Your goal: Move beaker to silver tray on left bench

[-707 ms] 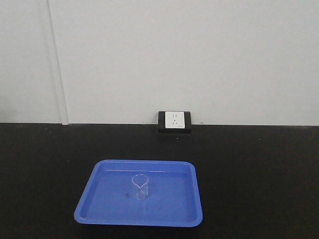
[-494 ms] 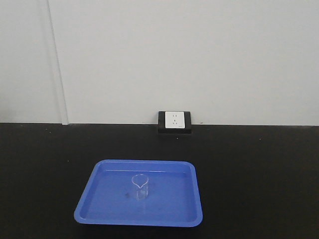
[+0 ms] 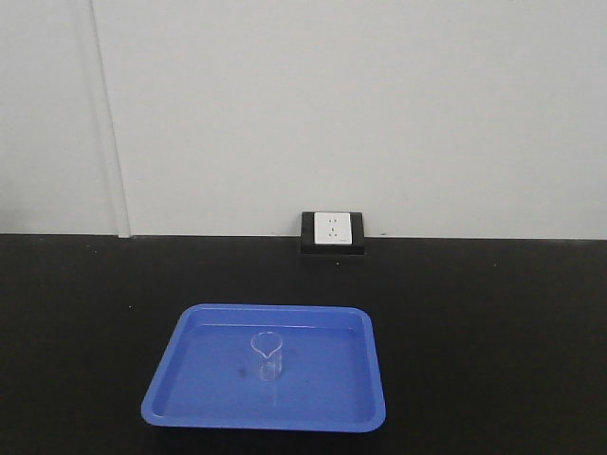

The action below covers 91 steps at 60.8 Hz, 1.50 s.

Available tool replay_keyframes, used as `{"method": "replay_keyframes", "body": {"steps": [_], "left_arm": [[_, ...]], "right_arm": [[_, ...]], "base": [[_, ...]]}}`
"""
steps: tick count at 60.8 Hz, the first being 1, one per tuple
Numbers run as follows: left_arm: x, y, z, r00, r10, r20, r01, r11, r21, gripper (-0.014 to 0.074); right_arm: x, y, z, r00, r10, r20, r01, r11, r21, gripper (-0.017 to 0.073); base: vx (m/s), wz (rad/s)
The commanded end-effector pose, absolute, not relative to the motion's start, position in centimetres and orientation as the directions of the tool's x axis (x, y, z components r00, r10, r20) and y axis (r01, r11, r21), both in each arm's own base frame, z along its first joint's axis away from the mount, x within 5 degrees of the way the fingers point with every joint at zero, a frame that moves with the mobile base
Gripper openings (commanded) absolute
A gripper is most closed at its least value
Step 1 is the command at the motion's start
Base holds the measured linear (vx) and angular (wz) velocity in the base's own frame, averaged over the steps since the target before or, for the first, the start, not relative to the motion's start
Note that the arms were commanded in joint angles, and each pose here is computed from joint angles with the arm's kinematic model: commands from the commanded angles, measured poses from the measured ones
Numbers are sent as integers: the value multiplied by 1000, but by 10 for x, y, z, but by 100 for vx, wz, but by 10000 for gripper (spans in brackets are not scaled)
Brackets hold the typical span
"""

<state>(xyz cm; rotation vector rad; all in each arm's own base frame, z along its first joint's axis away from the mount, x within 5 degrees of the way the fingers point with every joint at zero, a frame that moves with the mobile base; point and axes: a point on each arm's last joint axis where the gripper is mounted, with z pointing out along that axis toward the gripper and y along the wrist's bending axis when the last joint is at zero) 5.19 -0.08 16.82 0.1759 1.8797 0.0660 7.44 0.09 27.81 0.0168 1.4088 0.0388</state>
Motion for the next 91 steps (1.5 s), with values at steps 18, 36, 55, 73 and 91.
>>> {"method": "replay_keyframes", "body": {"steps": [18, 36, 55, 73, 91], "left_arm": [[54, -2, 169, -234, 148, -961, 94, 987, 129, 1], [54, -2, 169, -234, 148, -961, 94, 987, 129, 1], [54, -2, 169, -234, 148, -961, 94, 987, 129, 1], [54, -2, 169, -234, 148, -961, 94, 987, 129, 1], [54, -2, 169, -234, 148, -961, 94, 987, 129, 1]], "right_arm": [[197, 2, 324, 33, 25, -999, -12, 1000, 24, -11], [236, 2, 295, -51, 24, -998, -11, 1000, 25, -11], [237, 2, 294, -47, 24, -999, -12, 1000, 24, -11], [237, 2, 294, -47, 24, -999, -12, 1000, 24, -11], [237, 2, 294, -48, 24, -999, -12, 1000, 24, -11]], "base": [[0, 0], [0, 0], [0, 0], [0, 0], [3, -1]]}}
